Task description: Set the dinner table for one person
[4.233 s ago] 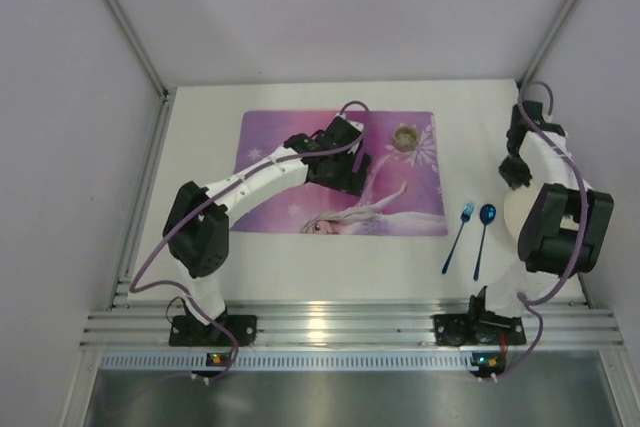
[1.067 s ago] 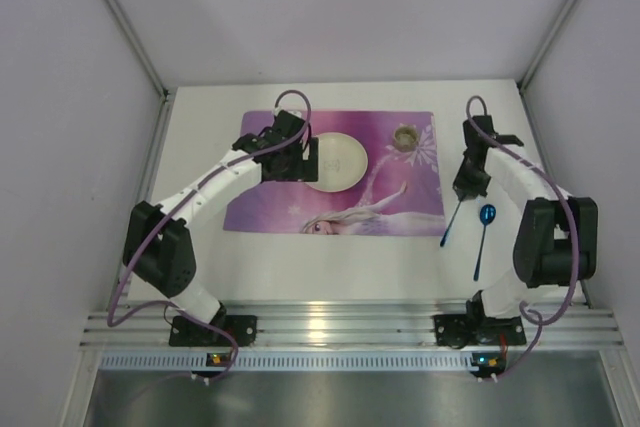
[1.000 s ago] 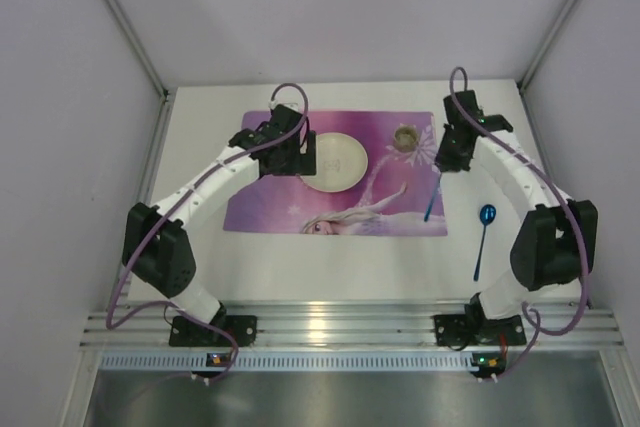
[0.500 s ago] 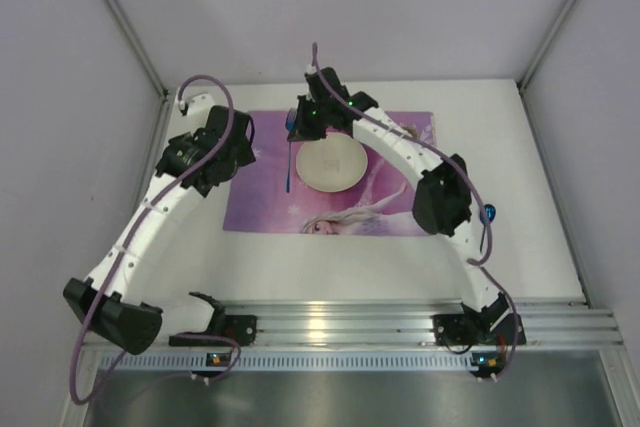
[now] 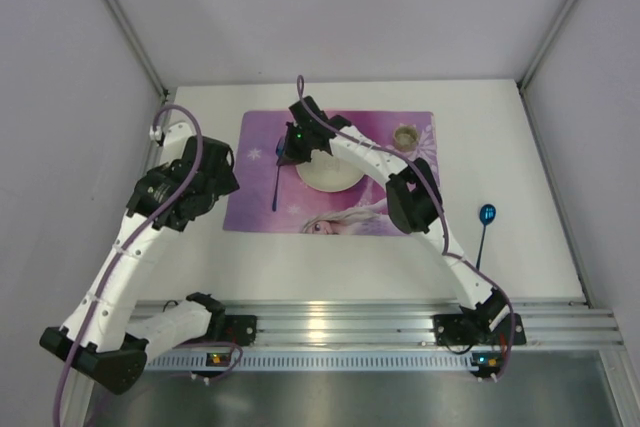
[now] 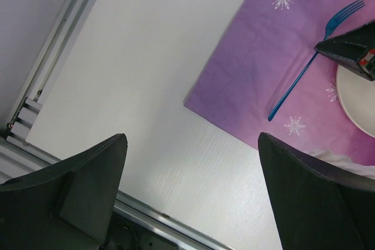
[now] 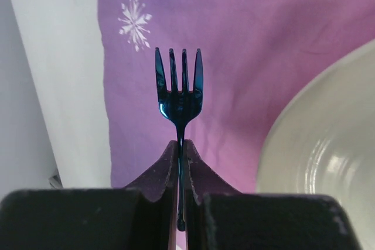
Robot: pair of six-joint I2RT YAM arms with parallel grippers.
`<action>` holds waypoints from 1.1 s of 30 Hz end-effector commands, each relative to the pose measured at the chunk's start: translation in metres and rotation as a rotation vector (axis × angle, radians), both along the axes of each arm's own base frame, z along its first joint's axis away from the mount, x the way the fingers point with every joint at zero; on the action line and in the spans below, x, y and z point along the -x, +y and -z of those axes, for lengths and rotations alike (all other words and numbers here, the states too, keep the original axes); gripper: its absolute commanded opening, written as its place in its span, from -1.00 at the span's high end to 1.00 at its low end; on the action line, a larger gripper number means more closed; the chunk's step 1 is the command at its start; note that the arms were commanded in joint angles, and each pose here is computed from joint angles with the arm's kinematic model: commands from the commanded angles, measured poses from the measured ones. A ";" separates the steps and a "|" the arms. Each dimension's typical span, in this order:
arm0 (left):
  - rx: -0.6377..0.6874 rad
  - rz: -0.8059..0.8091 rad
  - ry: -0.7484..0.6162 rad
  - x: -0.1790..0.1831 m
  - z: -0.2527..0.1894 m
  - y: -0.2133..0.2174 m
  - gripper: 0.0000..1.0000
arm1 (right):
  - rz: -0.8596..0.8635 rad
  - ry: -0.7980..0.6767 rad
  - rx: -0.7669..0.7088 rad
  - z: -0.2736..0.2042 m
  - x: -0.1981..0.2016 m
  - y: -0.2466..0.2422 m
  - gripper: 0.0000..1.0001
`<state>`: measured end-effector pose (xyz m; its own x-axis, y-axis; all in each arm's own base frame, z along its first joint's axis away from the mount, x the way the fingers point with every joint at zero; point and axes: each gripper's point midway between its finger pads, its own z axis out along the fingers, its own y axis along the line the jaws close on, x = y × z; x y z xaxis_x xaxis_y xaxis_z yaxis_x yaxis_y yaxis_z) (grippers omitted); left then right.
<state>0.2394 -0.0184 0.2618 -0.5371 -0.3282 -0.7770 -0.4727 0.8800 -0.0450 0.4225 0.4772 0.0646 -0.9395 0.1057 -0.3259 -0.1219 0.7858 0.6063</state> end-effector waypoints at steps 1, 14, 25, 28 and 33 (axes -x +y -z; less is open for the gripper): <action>-0.005 -0.006 0.032 0.008 0.003 0.004 -0.98 | 0.003 -0.086 -0.107 -0.026 -0.012 0.031 0.99; -0.023 0.029 0.034 -0.014 0.001 -0.007 -0.98 | -0.036 -0.184 -0.216 -0.090 -0.013 0.039 -0.10; 0.094 0.207 0.000 -0.050 0.019 -0.055 -0.98 | 0.309 -0.318 0.106 -0.156 0.023 -0.264 -0.13; 0.124 0.262 0.008 -0.061 0.028 -0.073 -0.98 | 0.529 -0.123 0.246 -0.100 0.060 -0.390 -0.17; 0.129 0.348 0.034 -0.074 0.044 -0.107 -0.97 | 0.730 0.211 0.420 -0.025 0.136 -0.510 -0.22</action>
<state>0.2953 -0.0950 0.2149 -0.6770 -0.2362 -0.6971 -0.2374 0.9666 -0.0970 0.3594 -0.0249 0.1640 -0.5561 0.6278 -0.5447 0.4939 0.7767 0.3910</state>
